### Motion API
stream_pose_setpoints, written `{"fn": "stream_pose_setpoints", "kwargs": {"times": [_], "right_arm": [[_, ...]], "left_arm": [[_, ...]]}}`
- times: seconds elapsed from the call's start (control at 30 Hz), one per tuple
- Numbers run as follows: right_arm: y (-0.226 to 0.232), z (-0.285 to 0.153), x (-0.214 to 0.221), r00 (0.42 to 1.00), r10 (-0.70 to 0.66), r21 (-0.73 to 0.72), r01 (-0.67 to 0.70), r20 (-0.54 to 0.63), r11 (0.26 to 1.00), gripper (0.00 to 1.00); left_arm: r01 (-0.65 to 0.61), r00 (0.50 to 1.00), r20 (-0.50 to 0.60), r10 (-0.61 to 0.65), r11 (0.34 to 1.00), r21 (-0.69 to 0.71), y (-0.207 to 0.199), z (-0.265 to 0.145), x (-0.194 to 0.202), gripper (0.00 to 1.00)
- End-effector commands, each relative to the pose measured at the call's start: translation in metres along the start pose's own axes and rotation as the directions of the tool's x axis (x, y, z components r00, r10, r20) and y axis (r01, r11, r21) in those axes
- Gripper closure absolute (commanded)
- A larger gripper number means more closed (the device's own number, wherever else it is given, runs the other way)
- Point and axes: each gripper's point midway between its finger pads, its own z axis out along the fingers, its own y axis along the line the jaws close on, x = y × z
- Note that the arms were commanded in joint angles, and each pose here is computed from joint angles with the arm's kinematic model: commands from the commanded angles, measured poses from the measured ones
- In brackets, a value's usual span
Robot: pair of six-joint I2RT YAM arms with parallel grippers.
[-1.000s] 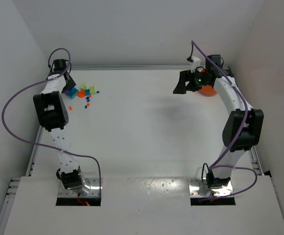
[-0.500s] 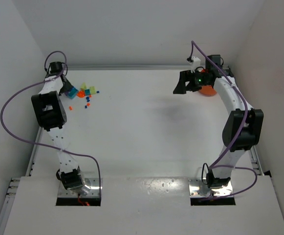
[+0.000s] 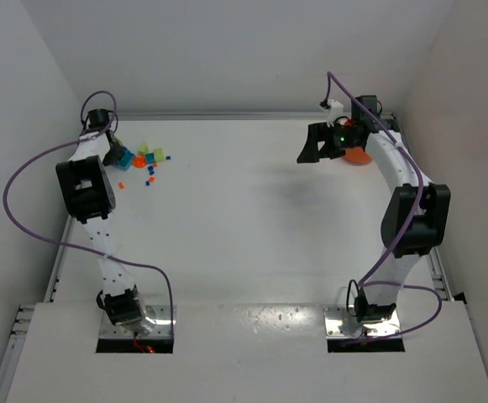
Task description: Sort the legos into containers by color
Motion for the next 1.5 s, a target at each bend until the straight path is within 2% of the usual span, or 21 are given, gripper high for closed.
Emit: {"fn": "stream_pose_setpoints", "kwargs": {"times": [0.0,0.17,0.37,0.43,0.47,0.53,0.6,0.63,0.77,0.8,0.83,0.87,0.9,0.93,1.0,1.07,1.1,1.17,1.23,1.33,1.47], "right_arm": [[0.006,-0.004,-0.019,0.998,-0.044,-0.009,0.044,0.044,0.999,0.06],[0.006,-0.004,-0.019,0.998,-0.044,-0.009,0.044,0.044,0.999,0.06],[0.008,-0.005,-0.017,0.998,-0.044,-0.009,0.044,0.044,0.999,0.06],[0.015,-0.012,-0.025,0.996,-0.053,-0.018,0.055,0.071,0.998,0.06],[0.018,-0.011,-0.022,0.997,-0.047,-0.036,0.05,0.067,0.998,0.06],[0.027,-0.017,-0.025,0.994,-0.062,-0.061,0.067,0.088,0.996,0.06],[0.037,-0.018,-0.026,0.993,-0.065,-0.117,0.077,0.101,0.99,0.06],[0.044,-0.022,-0.026,0.992,-0.069,-0.134,0.084,0.11,0.987,0.06],[0.074,-0.037,-0.027,0.983,-0.092,-0.241,0.129,0.158,0.962,0.06],[0.078,-0.039,-0.025,0.981,-0.102,-0.258,0.142,0.163,0.956,0.06],[0.083,-0.043,-0.027,0.977,-0.117,-0.274,0.163,0.177,0.948,0.06],[0.092,-0.047,-0.028,0.974,-0.121,-0.31,0.176,0.19,0.934,0.06],[0.098,-0.052,-0.025,0.969,-0.145,-0.325,0.205,0.199,0.923,0.06],[0.109,-0.058,-0.025,0.968,-0.141,-0.369,0.212,0.209,0.905,0.06],[0.117,-0.061,-0.019,0.965,-0.145,-0.407,0.225,0.216,0.885,0.06],[0.134,-0.073,-0.018,0.957,-0.153,-0.464,0.256,0.248,0.848,0.06],[0.137,-0.073,-0.015,0.958,-0.137,-0.483,0.247,0.253,0.84,0.06],[0.155,-0.084,-0.015,0.949,-0.131,-0.522,0.27,0.288,0.809,0.06],[0.161,-0.082,-0.008,0.945,-0.118,-0.543,0.274,0.304,0.793,0.08],[0.171,-0.079,0.001,0.939,-0.143,-0.561,0.304,0.312,0.77,0.14],[0.191,-0.075,0.011,0.94,-0.172,-0.608,0.323,0.294,0.725,0.18]], "left_arm": [[0.021,0.999,0.043,-0.023,0.999,0.036,-0.004,0.0,-0.02,0.61],[0.013,1.0,0.012,-0.013,0.999,0.05,-0.001,0.004,-0.01,0.76],[-0.041,0.999,-0.01,0.043,0.991,0.127,-0.002,-0.018,-0.005,0.99],[-0.109,0.993,-0.026,0.115,0.977,0.185,-0.004,-0.03,0.007,1.0],[-0.148,0.989,0.022,0.147,0.963,0.224,-0.008,-0.051,-0.007,1.0],[-0.242,0.969,0.034,0.245,0.911,0.332,-0.017,-0.074,0.004,1.0],[-0.379,0.922,0.12,0.368,0.79,0.482,-0.029,-0.105,0.006,1.0],[-0.423,0.905,0.201,0.374,0.743,0.519,-0.029,-0.138,-0.008,1.0],[-0.54,0.836,0.329,0.44,0.553,0.634,-0.023,-0.208,-0.002,0.99],[-0.611,0.782,0.392,0.485,0.471,0.637,-0.025,-0.222,0.001,0.99],[-0.58,0.783,0.369,0.5,0.375,0.723,-0.028,-0.244,0.026,0.99],[-0.604,0.754,0.414,0.51,0.292,0.741,-0.031,-0.266,0.03,0.99],[-0.658,0.681,0.487,0.546,0.165,0.735,-0.035,-0.277,0.044,0.99],[-0.57,0.701,0.436,0.564,0.076,0.818,-0.035,-0.302,0.076,0.99],[-0.551,0.641,0.503,0.579,-0.108,0.827,-0.043,-0.332,0.108,0.99],[-0.489,0.671,0.488,0.558,-0.163,0.857,-0.053,-0.354,0.129,0.99],[-0.447,0.659,0.488,0.572,-0.224,0.866,-0.058,-0.364,0.158,0.99],[-0.46,0.614,0.565,0.551,-0.332,0.823,-0.066,-0.388,0.18,0.99],[-0.39,0.612,0.576,0.543,-0.426,0.816,-0.084,-0.414,0.205,1.0],[-0.281,0.651,0.556,0.516,-0.517,0.809,-0.104,-0.447,0.219,1.0],[-0.16,0.672,0.511,0.536,-0.569,0.807,-0.127,-0.469,0.232,1.0]]}}
